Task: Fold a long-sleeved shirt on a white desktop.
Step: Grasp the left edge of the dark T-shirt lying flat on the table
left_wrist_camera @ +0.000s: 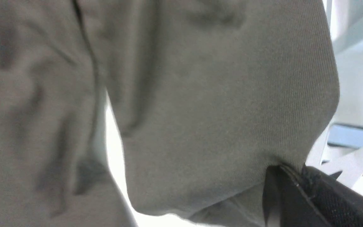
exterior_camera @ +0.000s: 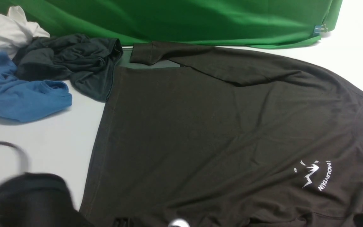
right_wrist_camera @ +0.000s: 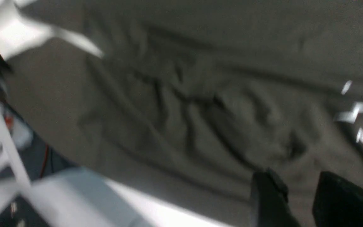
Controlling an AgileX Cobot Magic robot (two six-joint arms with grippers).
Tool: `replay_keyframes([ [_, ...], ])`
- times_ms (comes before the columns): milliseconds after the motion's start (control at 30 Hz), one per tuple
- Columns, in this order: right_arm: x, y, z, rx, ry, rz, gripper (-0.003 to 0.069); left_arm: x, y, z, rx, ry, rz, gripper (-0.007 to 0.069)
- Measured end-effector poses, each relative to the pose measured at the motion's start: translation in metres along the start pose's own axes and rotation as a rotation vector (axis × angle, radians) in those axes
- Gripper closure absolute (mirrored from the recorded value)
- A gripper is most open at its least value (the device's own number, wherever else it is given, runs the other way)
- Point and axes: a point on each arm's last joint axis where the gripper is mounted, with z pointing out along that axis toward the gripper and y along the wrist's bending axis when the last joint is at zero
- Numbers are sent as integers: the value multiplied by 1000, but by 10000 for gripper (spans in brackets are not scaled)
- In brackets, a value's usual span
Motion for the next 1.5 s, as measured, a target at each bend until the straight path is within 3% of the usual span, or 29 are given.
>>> replay_keyframes([
  [133,-5,0,24,-22,197,-32,361,2,-3,-17,-34,-60,6,599],
  [333,4,10,76,-81,384,-259,274,7,-7,-29,-59,-105,7,599],
  [567,32,24,112,-106,393,-637,154,8,-8,-32,-66,-118,-40,599],
  [700,40,29,125,-113,299,-756,144,9,-8,-32,-64,-121,-88,599],
  [800,45,27,131,-109,295,-767,142,10,-9,-34,-71,-127,-102,599],
  [1233,52,22,155,-73,414,-846,160,22,-14,-55,-157,-211,-127,599],
  [1500,52,18,155,-20,441,-834,403,24,-16,-58,-161,-222,-129,599],
])
